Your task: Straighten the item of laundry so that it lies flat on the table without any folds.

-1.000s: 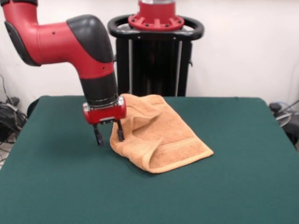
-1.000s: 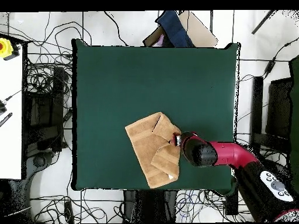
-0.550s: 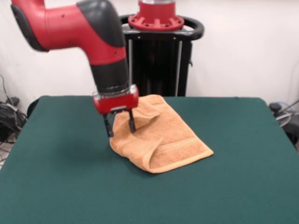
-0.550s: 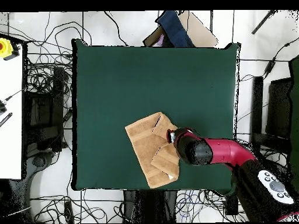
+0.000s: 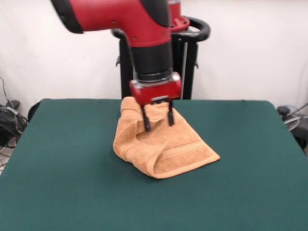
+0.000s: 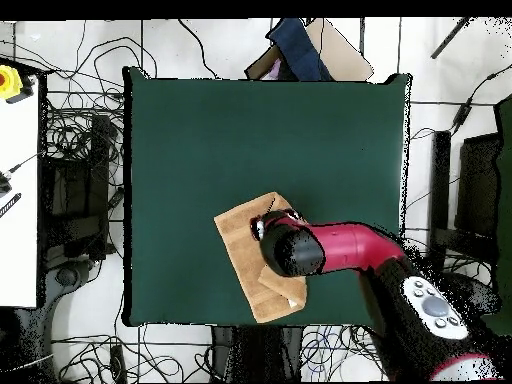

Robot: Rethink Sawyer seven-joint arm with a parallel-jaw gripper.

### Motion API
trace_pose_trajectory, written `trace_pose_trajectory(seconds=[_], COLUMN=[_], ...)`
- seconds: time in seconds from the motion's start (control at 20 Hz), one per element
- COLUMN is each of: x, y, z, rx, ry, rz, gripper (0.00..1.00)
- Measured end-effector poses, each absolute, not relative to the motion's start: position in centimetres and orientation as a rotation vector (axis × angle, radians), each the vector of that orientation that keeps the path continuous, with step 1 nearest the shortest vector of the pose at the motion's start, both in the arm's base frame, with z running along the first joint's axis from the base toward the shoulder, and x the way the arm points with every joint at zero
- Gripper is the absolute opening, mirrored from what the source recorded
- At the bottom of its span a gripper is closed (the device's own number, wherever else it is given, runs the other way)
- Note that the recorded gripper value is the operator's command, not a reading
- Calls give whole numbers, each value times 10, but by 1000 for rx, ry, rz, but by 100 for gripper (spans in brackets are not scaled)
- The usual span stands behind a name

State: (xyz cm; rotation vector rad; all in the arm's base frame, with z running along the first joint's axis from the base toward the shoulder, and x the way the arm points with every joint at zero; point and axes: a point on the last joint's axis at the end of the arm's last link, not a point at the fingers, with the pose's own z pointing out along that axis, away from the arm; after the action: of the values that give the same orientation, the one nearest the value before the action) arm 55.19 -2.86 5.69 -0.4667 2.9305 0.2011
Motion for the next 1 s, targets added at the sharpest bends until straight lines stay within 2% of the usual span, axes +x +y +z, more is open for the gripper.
trace_pose_trajectory(seconds=[0.35,1.0], x=[517,455], y=[11,-10], z=[8,-32], rx=[-559,-583], ry=[2916,2945], rz=[206,21], gripper=[100,100])
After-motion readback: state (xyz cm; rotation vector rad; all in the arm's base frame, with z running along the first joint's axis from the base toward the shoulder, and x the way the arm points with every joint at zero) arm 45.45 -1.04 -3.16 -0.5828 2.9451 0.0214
